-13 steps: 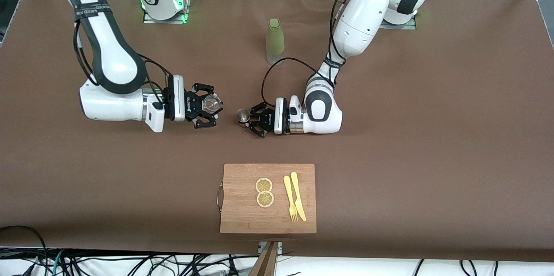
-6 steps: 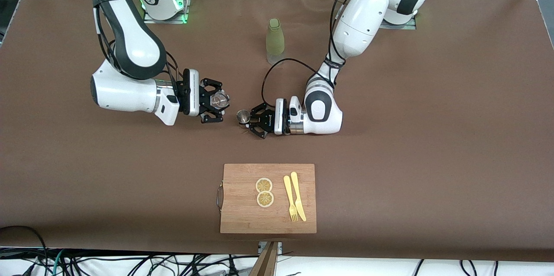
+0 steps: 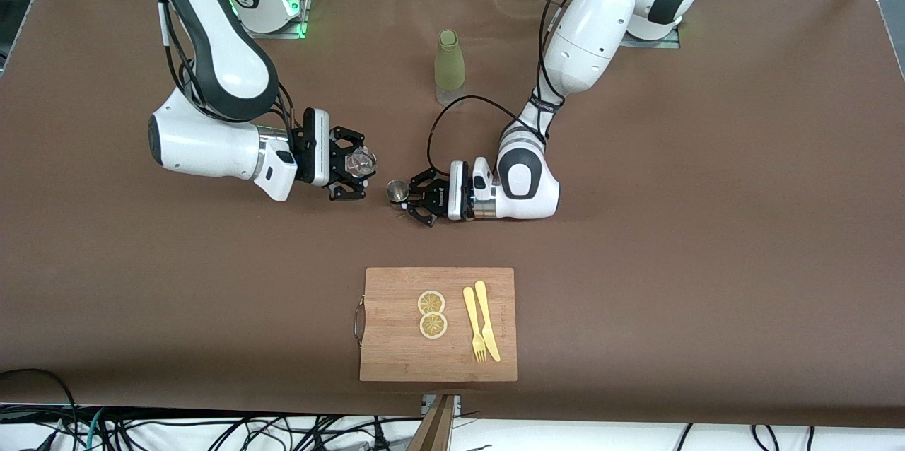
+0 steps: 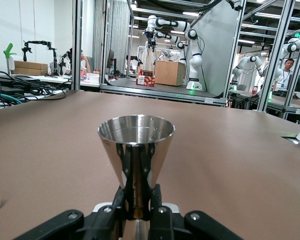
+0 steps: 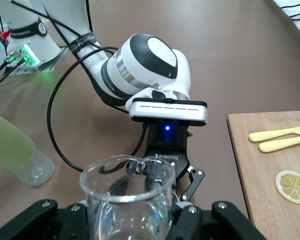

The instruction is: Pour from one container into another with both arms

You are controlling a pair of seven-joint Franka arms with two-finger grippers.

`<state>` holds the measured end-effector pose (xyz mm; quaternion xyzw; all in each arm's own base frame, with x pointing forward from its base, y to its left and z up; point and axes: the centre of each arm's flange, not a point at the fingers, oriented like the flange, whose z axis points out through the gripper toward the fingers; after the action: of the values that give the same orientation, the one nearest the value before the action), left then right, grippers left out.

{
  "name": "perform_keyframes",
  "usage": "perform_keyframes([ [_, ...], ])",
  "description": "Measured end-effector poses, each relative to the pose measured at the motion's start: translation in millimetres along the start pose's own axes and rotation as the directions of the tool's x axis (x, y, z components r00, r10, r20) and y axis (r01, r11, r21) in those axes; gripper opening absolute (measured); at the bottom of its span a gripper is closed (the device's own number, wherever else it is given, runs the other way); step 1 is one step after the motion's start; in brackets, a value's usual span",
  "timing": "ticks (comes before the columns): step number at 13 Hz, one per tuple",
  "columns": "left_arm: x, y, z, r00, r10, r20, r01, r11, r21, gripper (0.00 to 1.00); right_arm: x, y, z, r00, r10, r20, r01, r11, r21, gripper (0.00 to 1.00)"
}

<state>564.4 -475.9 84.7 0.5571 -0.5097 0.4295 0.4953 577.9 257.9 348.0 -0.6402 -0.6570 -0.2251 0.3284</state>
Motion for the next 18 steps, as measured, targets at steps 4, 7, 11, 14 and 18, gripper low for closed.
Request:
perform_keyframes([
  [4, 0.1, -0.1, 0.0, 1.000, 0.000, 0.000, 0.000, 1.000, 0.000, 0.21, -1.2, -2.3, 5.7, 0.999, -0.009, 0.040, 0.010, 1.000, -0.013, 0.20],
  [7, 0.0, 0.0, 0.2, 1.000, 0.000, 0.000, 0.000, 1.000, 0.000, 0.21, 8.5, -10.0, 10.7, 0.998, -0.033, 0.059, 0.034, 0.999, -0.023, 0.20],
  [11, 0.0, 0.0, 0.2, 1.000, 0.000, 0.000, 0.000, 1.000, 0.000, 0.21, 12.8, -12.9, 7.7, 0.991, -0.019, 0.129, 0.023, 0.999, -0.037, 0.20],
  [14, -0.1, -0.2, 0.1, 1.000, 0.001, 0.001, -0.001, 1.000, 0.001, 0.21, 21.7, -16.3, 9.9, 0.985, 0.009, 0.171, -0.001, 0.999, -0.048, 0.20],
  [18, -0.2, -0.9, -0.8, 1.000, 0.002, 0.002, -0.002, 1.000, 0.002, 0.21, 27.8, -18.7, 12.2, 0.980, 0.024, 0.197, -0.013, 0.998, -0.056, 0.20],
])
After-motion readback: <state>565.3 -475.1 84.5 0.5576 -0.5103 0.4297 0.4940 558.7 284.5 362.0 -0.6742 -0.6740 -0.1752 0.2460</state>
